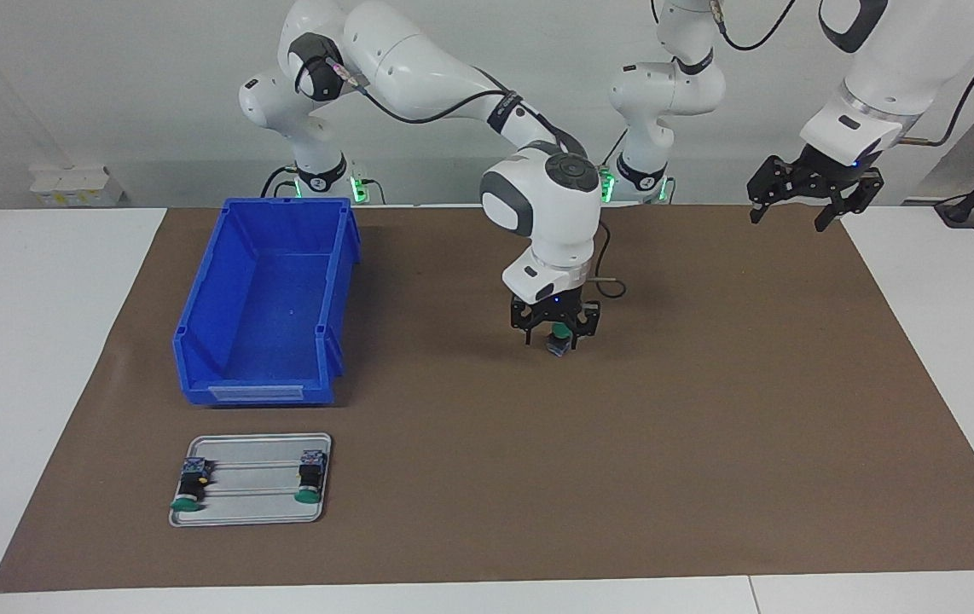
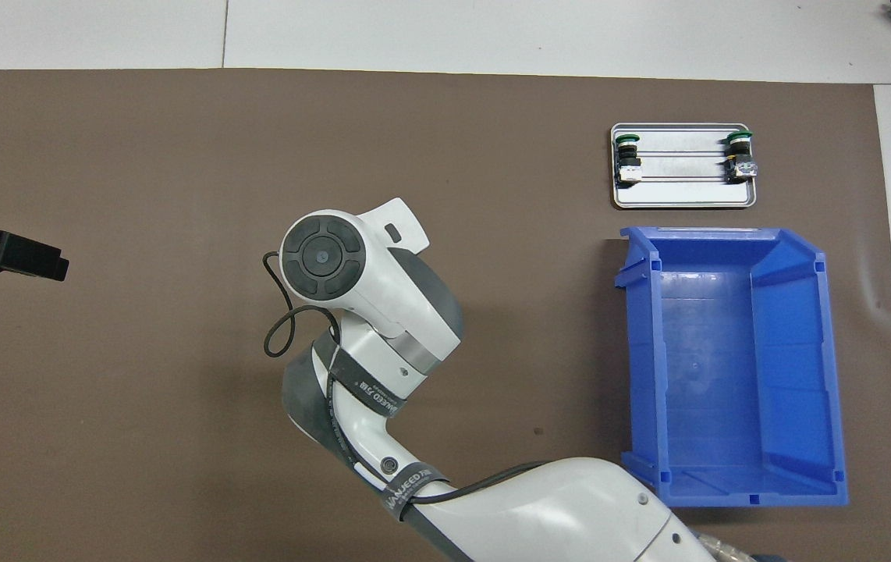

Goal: Place and press button with both arms

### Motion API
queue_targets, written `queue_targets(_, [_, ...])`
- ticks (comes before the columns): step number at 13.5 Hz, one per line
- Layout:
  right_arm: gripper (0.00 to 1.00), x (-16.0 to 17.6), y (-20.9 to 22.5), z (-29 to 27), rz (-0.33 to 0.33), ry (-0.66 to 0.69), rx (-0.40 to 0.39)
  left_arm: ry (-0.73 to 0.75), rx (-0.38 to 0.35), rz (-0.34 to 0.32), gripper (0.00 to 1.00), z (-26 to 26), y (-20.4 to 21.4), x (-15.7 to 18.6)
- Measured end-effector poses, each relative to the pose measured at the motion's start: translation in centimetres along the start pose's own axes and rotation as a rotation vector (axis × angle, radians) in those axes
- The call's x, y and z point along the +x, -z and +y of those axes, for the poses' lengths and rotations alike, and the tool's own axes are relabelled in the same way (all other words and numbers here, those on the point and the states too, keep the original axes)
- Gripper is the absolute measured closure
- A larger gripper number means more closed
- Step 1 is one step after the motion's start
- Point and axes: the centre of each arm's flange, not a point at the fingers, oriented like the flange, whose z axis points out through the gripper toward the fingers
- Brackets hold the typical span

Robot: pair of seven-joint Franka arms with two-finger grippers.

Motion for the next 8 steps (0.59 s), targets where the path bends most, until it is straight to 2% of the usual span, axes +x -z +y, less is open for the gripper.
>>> queue_targets(8, [0.22, -1.22, -1.09, -1.04, -0.011, 0.005, 0.020, 0.001, 0.000, 0.000, 0.00, -0.05, 0.01, -0.04])
